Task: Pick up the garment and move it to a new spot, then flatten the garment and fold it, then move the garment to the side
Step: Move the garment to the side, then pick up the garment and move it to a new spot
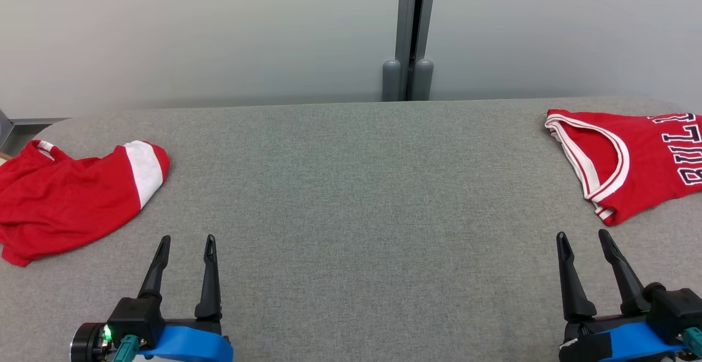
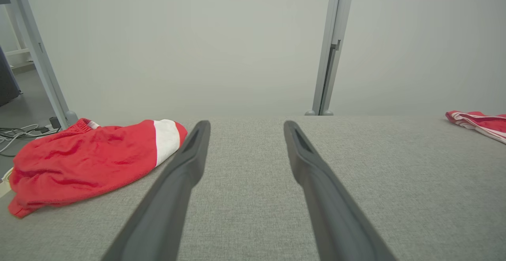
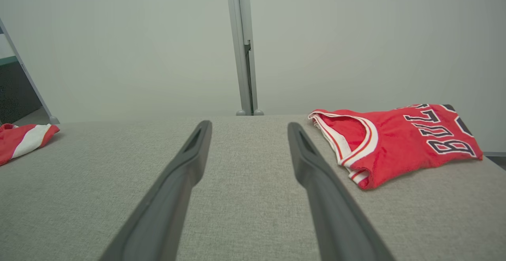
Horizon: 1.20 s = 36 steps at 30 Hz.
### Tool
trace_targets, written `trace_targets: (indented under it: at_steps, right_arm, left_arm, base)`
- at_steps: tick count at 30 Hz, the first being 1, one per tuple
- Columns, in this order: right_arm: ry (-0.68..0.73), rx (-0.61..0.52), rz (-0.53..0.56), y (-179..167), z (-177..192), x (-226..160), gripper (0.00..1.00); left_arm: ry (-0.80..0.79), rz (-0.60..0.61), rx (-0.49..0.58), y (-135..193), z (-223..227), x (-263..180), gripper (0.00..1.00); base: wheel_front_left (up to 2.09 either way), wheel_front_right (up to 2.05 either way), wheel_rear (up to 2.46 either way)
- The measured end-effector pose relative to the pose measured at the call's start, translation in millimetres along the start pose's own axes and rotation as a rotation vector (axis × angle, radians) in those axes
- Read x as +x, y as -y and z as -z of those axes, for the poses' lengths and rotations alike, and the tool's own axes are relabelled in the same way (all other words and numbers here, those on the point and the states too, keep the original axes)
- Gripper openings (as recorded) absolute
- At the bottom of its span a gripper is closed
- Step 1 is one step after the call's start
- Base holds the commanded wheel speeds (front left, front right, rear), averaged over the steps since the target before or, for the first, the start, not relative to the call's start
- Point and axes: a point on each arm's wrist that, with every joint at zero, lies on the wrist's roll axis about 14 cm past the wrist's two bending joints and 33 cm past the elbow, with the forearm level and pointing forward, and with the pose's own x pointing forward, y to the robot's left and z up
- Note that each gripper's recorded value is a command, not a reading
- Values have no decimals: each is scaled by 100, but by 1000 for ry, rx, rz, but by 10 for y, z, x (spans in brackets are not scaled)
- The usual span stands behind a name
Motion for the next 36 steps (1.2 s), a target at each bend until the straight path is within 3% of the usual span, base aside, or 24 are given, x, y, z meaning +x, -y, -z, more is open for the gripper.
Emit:
trace_targets:
  at_steps: [21, 36]
  right_arm:
    - [-23, 6, -10, -78, 62, -5, 100]
    - [-51, 32, -141, -519, 180, 196, 100]
  left_arm:
    - [-6, -18, -1, -45, 21, -20, 100]
    - [4, -175, 14, -520, -27, -291, 100]
  base:
    - [0, 0, 0]
    - [0, 0, 0]
